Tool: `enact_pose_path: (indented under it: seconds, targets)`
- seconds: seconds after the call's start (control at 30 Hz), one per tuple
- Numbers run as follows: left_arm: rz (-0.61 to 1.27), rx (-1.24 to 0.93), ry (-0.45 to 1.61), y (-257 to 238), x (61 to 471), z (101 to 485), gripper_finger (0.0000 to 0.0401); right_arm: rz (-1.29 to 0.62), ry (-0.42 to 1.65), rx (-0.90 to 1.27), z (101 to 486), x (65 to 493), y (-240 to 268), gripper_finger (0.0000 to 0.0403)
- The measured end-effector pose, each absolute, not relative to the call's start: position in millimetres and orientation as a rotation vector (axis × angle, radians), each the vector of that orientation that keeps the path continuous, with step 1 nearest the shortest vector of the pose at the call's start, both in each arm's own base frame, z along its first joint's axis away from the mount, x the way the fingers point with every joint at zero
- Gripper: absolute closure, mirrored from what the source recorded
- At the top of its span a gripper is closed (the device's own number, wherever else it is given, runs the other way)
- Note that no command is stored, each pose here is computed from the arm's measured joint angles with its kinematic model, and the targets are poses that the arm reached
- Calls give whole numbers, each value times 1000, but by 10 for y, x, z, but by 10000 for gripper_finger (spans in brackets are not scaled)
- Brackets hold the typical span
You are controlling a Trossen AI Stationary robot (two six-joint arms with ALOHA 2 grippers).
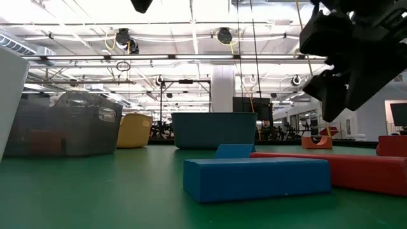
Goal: Sort & place blocks by color
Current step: Put the red arch block into the white bin
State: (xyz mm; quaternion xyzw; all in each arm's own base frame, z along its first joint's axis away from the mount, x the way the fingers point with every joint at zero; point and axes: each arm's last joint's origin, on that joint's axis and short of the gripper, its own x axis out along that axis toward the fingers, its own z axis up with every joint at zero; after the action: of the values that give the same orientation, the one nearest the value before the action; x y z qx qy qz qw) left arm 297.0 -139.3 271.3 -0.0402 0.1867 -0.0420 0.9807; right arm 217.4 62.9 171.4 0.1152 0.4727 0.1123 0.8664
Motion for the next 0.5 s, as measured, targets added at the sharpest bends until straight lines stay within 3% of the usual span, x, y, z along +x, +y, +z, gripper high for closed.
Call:
enact_pose_path:
  seconds: [0.23,0.5]
  targets:
    - [-47,-77,367,-1382,2971,2715,277,278,1010,241,1707,2157,641,167]
    - [-31,-74,364,-1378,2972,2715,277,329,1186,160,1623,1969,754,161]
